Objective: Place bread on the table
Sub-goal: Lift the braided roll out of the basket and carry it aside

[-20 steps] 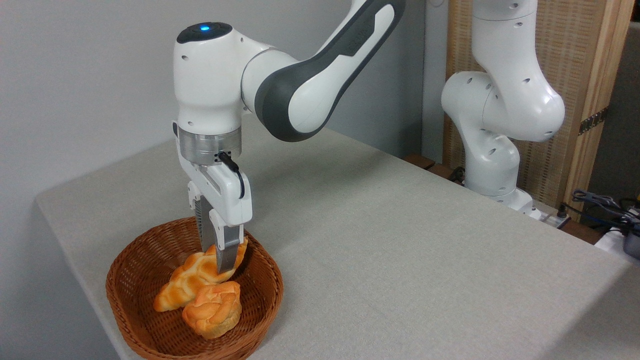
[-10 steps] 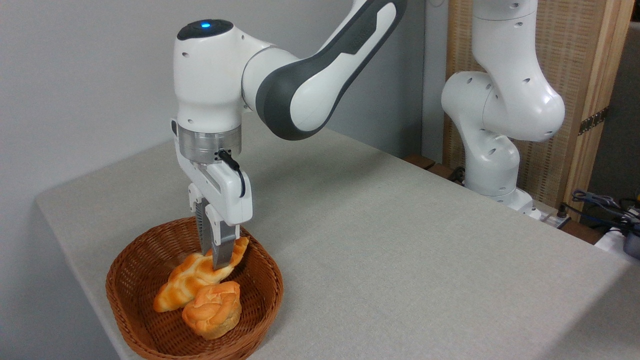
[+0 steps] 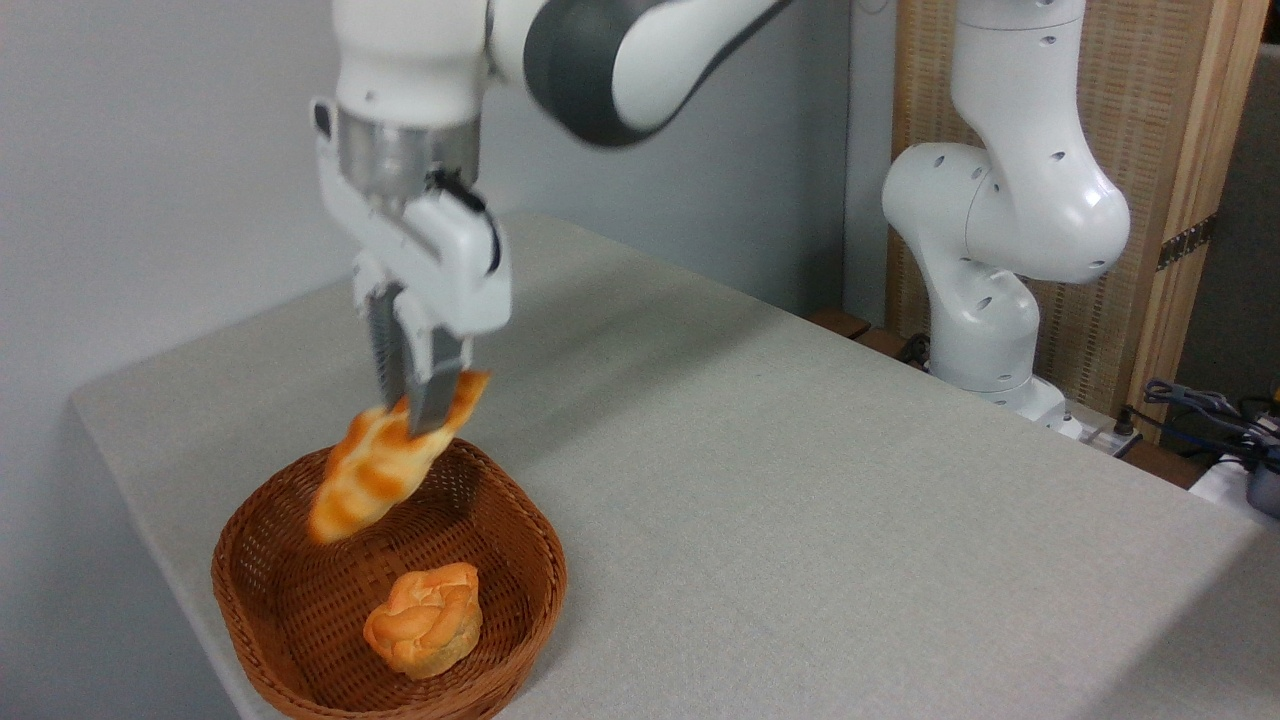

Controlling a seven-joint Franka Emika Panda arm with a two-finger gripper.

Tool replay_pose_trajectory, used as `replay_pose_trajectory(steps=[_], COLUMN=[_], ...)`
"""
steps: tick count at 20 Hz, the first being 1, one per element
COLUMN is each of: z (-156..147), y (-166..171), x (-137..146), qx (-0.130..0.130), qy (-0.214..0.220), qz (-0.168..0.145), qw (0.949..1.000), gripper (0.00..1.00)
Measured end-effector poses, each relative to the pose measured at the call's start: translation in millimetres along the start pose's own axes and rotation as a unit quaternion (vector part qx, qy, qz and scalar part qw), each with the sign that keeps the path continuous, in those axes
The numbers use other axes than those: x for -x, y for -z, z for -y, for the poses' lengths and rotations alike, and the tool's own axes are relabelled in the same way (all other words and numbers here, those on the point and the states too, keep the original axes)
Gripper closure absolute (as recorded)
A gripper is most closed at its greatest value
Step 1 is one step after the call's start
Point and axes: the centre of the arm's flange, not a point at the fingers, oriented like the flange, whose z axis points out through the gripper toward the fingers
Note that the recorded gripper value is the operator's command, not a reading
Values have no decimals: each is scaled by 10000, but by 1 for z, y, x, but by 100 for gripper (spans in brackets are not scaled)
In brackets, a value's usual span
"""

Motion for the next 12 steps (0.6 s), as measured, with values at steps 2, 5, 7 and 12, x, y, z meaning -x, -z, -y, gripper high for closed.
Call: replay_pose_trajectory(steps=[2,5,7,12], z=[-19,-49,-60,-73], y=[20,31,23,-13], x=[13,36,54,63], qx=[267,698,901,1083], qy=[-81,-368,-585,-702], qz=[320,821,1029,1259], qw=[9991,9935,9889,9836], gripper=[69,63,46,0])
